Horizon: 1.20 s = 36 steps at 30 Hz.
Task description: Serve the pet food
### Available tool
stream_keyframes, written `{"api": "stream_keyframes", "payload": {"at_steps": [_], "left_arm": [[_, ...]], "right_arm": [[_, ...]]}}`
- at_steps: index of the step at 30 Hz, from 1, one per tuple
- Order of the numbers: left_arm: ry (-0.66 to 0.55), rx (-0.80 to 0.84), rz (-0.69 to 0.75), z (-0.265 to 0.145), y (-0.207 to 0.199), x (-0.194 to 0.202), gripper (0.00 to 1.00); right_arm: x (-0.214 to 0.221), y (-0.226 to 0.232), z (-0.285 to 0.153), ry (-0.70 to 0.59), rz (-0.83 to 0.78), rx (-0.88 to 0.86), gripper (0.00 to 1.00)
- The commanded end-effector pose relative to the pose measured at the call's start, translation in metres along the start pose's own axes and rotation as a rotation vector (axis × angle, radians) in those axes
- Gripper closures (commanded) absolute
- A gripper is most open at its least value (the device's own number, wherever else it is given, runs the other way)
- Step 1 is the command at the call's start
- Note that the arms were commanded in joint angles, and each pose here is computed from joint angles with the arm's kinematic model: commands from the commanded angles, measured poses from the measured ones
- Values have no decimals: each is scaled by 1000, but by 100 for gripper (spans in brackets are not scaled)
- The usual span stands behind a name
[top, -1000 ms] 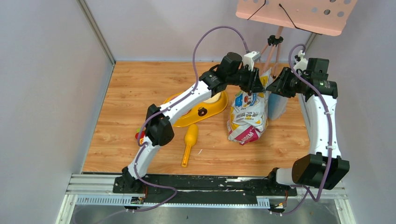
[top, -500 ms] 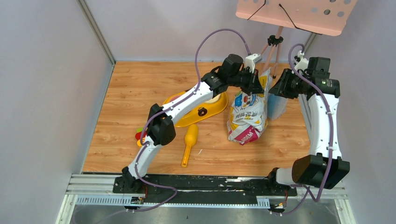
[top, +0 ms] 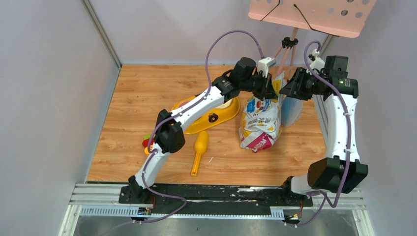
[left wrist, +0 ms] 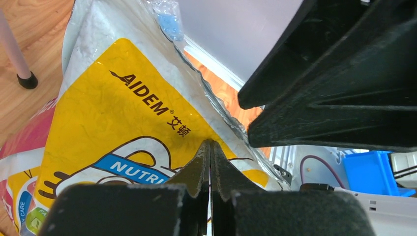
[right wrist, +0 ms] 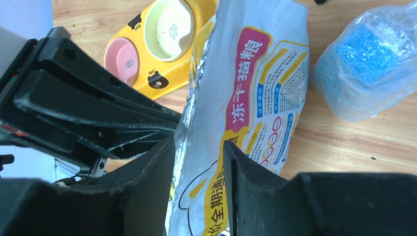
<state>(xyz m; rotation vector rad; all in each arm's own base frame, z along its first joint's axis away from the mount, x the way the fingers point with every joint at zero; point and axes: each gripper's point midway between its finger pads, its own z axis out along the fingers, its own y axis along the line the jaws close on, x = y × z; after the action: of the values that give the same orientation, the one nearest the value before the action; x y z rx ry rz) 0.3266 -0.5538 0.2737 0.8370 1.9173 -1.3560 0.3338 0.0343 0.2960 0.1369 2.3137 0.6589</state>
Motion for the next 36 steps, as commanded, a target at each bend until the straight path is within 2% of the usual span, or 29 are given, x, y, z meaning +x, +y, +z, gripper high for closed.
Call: {"api": "stream_keyframes", "payload": {"at_steps": [1, 8, 19, 31, 36], "left_arm": [[-44, 10, 60, -13, -17, -21, 100], [-43, 5, 62, -14, -16, -22, 100], [-46, 2, 69, -18, -18, -24, 100], [-42, -4, 79, -21, -19, -24, 99], [-43, -4, 78, -21, -20, -25, 98]], "right_arm": [[-9, 2, 6, -4, 23, -20, 58], [-3, 0, 3, -3, 14, 0, 60], [3, -19, -12, -4, -42, 139, 60], [-6, -13, -10, -4, -47, 106, 63], [-1, -15, -1, 34, -42, 114, 63]]}}
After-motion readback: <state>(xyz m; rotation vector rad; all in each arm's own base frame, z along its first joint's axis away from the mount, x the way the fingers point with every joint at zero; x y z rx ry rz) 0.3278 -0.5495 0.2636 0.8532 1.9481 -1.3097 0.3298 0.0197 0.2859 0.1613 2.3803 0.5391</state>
